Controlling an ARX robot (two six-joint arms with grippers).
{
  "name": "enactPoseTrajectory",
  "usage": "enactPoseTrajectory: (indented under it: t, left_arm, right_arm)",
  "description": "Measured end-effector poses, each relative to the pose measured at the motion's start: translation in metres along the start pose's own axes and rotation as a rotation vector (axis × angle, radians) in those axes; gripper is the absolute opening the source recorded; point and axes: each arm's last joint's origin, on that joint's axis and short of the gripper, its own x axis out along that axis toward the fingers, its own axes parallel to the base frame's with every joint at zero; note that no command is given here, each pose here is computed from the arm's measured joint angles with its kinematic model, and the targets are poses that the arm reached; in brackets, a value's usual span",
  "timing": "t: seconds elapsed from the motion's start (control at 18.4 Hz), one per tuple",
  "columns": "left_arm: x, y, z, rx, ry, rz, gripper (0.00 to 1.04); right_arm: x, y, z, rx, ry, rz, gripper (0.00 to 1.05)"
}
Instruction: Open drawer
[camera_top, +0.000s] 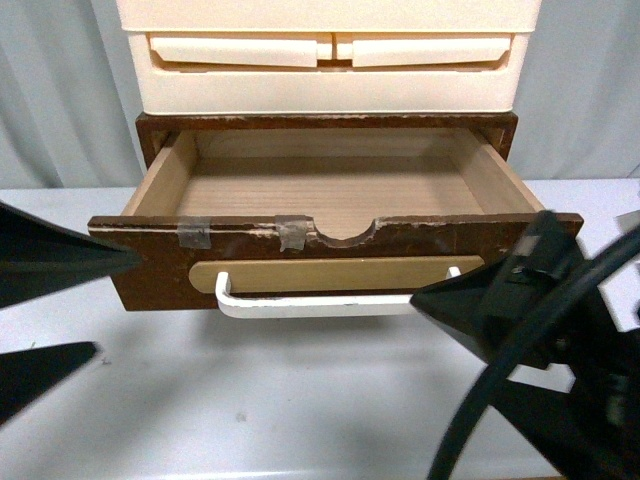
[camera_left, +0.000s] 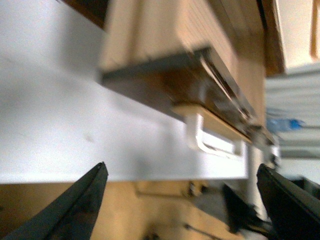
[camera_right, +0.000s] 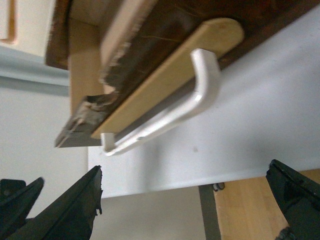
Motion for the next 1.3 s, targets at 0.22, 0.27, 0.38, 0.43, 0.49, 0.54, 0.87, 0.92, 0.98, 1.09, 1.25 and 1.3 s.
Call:
enactPoseTrajectory:
  t: [0.22, 0.27, 0.38, 0.43, 0.49, 0.54, 0.87, 0.92, 0.98, 1.09, 1.25, 1.3]
  left_arm:
    - [-0.027, 0.025, -0.017, 0.66, -0.56, 0.26, 0.66]
    - [-0.039, 0.012, -0.01, 0.785, -0.697, 0.271, 0.55]
    - [-0.048, 0.001, -0.01, 0.889, -0.734, 0.265, 0.33]
    - [-0.049, 0.008, -0.018, 0.895, -0.692, 0.293, 0.22]
    - [-0.052, 0.012, -0.023, 0.897, -0.674, 0.315, 0.11]
    - [-0.056, 0.01, -0.024, 0.903, -0.69, 0.31, 0.01]
    - [-0.065, 0.006, -0.028, 0.914, -0.715, 0.299, 0.02]
    - [-0.067, 0.007, -0.031, 0.912, -0.707, 0.303, 0.02]
    - [-0.069, 0.009, -0.034, 0.91, -0.7, 0.307, 0.02]
    - [-0.076, 0.006, -0.037, 0.914, -0.716, 0.299, 0.02]
    - [-0.082, 0.005, -0.041, 0.915, -0.723, 0.295, 0.02]
    - [-0.084, 0.005, -0.042, 0.916, -0.722, 0.295, 0.02]
  right_arm:
    - [-0.025, -0.025, -0.005, -0.513, -0.558, -0.173, 0.7]
    - [-0.042, -0.027, 0.004, -0.599, -0.694, -0.247, 0.61]
    - [-0.067, -0.015, 0.015, -0.815, -0.786, -0.268, 0.37]
    - [-0.074, -0.025, 0.011, -0.862, -0.74, -0.319, 0.26]
    - [-0.081, -0.033, 0.008, -0.882, -0.713, -0.354, 0.15]
    - [-0.087, -0.032, 0.01, -0.895, -0.696, -0.363, 0.04]
    - [-0.107, -0.024, 0.014, -0.911, -0.763, -0.331, 0.02]
    - [-0.112, -0.027, 0.013, -0.911, -0.755, -0.339, 0.02]
    - [-0.115, -0.032, 0.009, -0.912, -0.735, -0.346, 0.02]
    - [-0.126, -0.032, 0.008, -0.914, -0.755, -0.336, 0.02]
    - [-0.139, -0.038, 0.011, -0.91, -0.768, -0.348, 0.02]
    - [-0.141, -0.037, 0.009, -0.917, -0.766, -0.33, 0.02]
